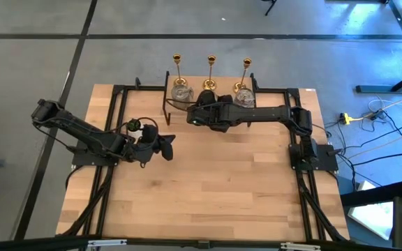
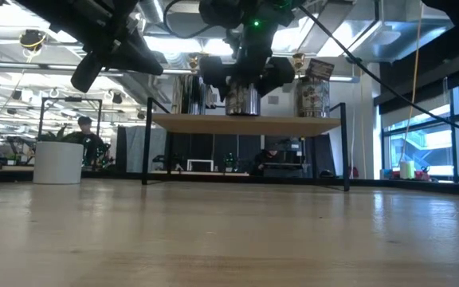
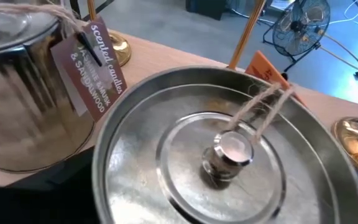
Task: Pick & Place candle stick holders
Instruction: Put the silver scented candle on the shelf aligned with the other silver scented candles
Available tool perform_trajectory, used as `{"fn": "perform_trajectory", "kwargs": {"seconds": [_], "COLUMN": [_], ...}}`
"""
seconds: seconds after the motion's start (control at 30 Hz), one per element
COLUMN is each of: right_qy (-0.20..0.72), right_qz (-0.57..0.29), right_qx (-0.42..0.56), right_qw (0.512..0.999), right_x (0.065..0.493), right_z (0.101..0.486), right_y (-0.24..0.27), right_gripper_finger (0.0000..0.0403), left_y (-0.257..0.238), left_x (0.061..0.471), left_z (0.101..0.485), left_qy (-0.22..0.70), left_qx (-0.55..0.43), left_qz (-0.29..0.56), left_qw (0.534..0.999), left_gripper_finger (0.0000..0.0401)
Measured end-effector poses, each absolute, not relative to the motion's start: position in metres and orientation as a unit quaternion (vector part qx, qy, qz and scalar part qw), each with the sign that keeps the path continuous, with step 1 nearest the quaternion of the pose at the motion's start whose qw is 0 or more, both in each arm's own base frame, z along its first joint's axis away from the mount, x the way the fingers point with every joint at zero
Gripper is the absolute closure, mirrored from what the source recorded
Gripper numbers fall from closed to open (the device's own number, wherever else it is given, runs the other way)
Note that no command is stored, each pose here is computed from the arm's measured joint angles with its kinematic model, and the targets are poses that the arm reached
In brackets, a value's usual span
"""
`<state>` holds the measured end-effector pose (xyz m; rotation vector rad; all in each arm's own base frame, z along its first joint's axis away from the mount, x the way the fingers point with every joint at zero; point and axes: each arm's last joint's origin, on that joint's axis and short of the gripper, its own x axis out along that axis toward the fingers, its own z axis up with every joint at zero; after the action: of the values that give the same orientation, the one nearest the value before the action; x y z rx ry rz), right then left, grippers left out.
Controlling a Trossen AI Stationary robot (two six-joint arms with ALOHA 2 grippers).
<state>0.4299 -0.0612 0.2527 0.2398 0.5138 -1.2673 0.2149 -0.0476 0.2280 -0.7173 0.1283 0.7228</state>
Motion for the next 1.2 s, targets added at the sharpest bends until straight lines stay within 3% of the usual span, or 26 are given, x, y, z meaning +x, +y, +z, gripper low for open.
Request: {"fn": "perform_trajectory", "kwargs": {"seconds": [1.2], "right_qy": [0.239], "right_qz": [-0.612], "right_qx": [0.058], "right_qw": [0.752], "right_x": [0.426], "right_z": [0.254], "right_y": [-0.075], "right_gripper_finger": [0.0003], "left_y": [-0.048], "left_x": [0.215], "left_z": [0.228], "left_qy": [0.066], "left_qx": [-0.346], "left_qz": [0.341], "left_qw": [0.872], "left_gripper_finger": [0.0399]}}
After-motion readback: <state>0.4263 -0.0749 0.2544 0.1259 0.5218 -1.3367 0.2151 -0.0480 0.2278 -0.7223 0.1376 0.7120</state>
